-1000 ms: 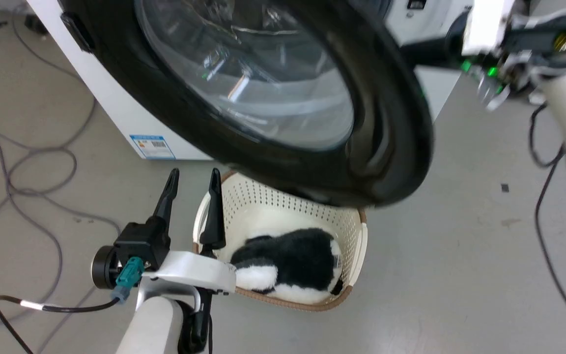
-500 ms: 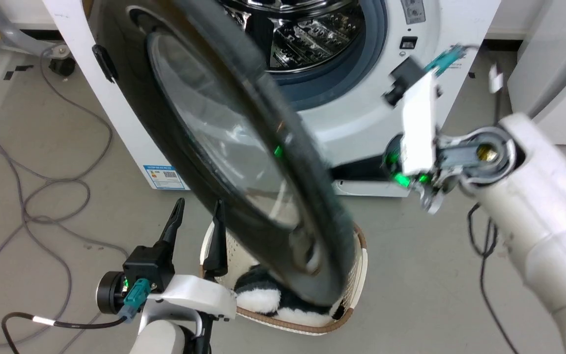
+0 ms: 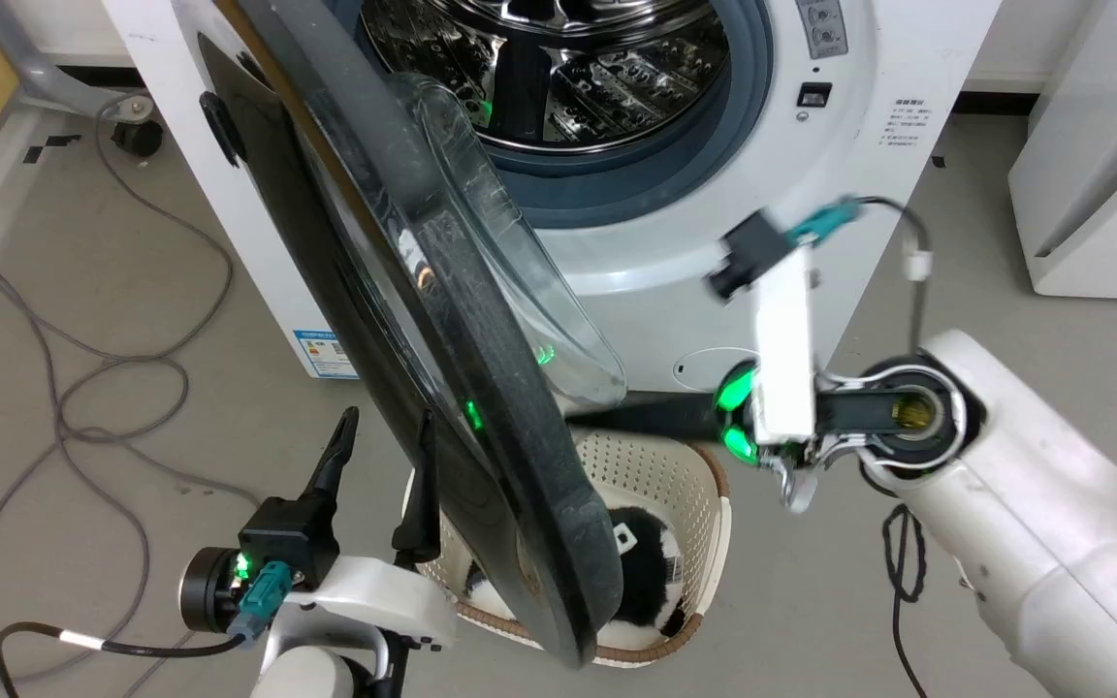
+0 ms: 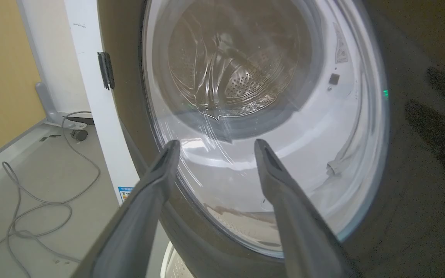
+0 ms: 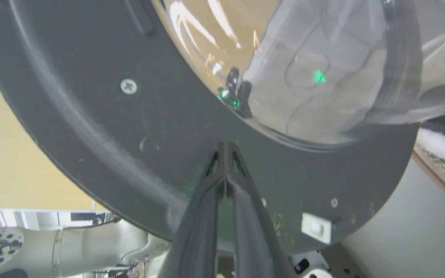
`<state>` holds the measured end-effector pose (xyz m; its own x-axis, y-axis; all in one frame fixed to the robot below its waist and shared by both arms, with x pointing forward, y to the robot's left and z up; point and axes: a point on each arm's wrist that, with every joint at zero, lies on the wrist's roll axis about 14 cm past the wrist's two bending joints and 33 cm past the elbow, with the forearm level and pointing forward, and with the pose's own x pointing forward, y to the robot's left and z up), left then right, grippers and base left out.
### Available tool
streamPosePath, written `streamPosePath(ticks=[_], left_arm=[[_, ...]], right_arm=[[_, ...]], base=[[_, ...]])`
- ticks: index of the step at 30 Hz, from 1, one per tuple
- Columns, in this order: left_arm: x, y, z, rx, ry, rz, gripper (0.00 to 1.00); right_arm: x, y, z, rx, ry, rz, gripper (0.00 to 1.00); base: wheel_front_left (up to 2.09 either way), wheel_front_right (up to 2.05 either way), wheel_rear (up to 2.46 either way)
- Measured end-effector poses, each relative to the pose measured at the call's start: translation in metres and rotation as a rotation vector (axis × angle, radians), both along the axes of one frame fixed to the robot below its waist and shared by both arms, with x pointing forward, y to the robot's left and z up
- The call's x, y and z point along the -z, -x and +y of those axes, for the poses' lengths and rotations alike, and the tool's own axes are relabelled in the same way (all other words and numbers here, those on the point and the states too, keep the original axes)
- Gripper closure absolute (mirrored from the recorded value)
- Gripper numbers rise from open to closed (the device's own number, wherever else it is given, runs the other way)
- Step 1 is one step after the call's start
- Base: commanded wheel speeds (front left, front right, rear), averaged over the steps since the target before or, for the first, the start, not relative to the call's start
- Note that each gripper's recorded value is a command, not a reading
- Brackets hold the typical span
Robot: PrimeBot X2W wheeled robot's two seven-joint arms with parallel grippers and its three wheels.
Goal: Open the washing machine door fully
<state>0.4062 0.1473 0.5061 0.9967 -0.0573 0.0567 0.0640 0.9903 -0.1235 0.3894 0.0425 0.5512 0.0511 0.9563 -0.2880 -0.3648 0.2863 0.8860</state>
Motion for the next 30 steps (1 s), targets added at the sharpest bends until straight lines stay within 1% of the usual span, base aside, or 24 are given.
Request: streamPosePath(ticks=[1, 2, 3, 4, 6, 9, 16, 20, 25, 28, 30], left_arm=[[-0.001, 0.0, 0.0, 0.002, -0.003, -0.003, 0.0], [-0.002, 0.001, 0.001, 0.002, -0.005, -0.005, 0.0], [-0.002, 0.001, 0.001, 0.002, -0.008, -0.006, 0.0], [-0.002, 0.001, 0.001, 0.002, -0.01, -0.007, 0.0], [-0.002, 0.001, -0.001, 0.009, -0.012, -0.004, 0.0], [-0.002, 0.002, -0.003, 0.018, -0.015, -0.001, 0.0], [0.003, 0.009, -0.003, 0.038, -0.044, 0.02, 0.0], [0.002, 0.014, -0.004, 0.047, -0.056, 0.024, 0.0], [0.003, 0.016, -0.003, 0.053, -0.069, 0.031, 0.0], [0.003, 0.016, -0.003, 0.054, -0.072, 0.032, 0.0], [0.004, 0.017, -0.004, 0.055, -0.071, 0.037, 0.0]], right_arm=[[-0.004, -0.007, -0.002, 0.054, -0.03, -0.012, 0.79], [-0.009, -0.016, -0.004, 0.117, -0.064, -0.029, 0.53], [-0.016, -0.028, -0.009, 0.201, -0.11, -0.047, 0.0], [-0.022, -0.04, -0.016, 0.295, -0.153, -0.068, 0.0], [-0.026, -0.056, -0.031, 0.441, -0.204, -0.1, 0.0], [-0.019, -0.068, -0.061, 0.659, -0.256, -0.127, 0.0], [0.016, -0.054, -0.129, 1.049, -0.291, -0.149, 0.0], [0.034, -0.036, -0.17, 1.223, -0.238, -0.215, 0.0], [0.059, -0.014, -0.214, 1.372, -0.131, -0.283, 0.0], [0.061, -0.008, -0.245, 1.442, -0.044, -0.375, 0.0], [0.057, -0.005, -0.272, 1.518, 0.008, -0.448, 0.0]], base=[[0.0, 0.0, 0.0], [0.0, 0.0, 0.0], [0.0, 0.0, 0.0], [0.0, 0.0, 0.0], [0.0, 0.0, 0.0], [0.0, 0.0, 0.0], [0.0, 0.0, 0.0], [0.0, 0.0, 0.0], [0.0, 0.0, 0.0], [0.0, 0.0, 0.0], [0.0, 0.0, 0.0]])
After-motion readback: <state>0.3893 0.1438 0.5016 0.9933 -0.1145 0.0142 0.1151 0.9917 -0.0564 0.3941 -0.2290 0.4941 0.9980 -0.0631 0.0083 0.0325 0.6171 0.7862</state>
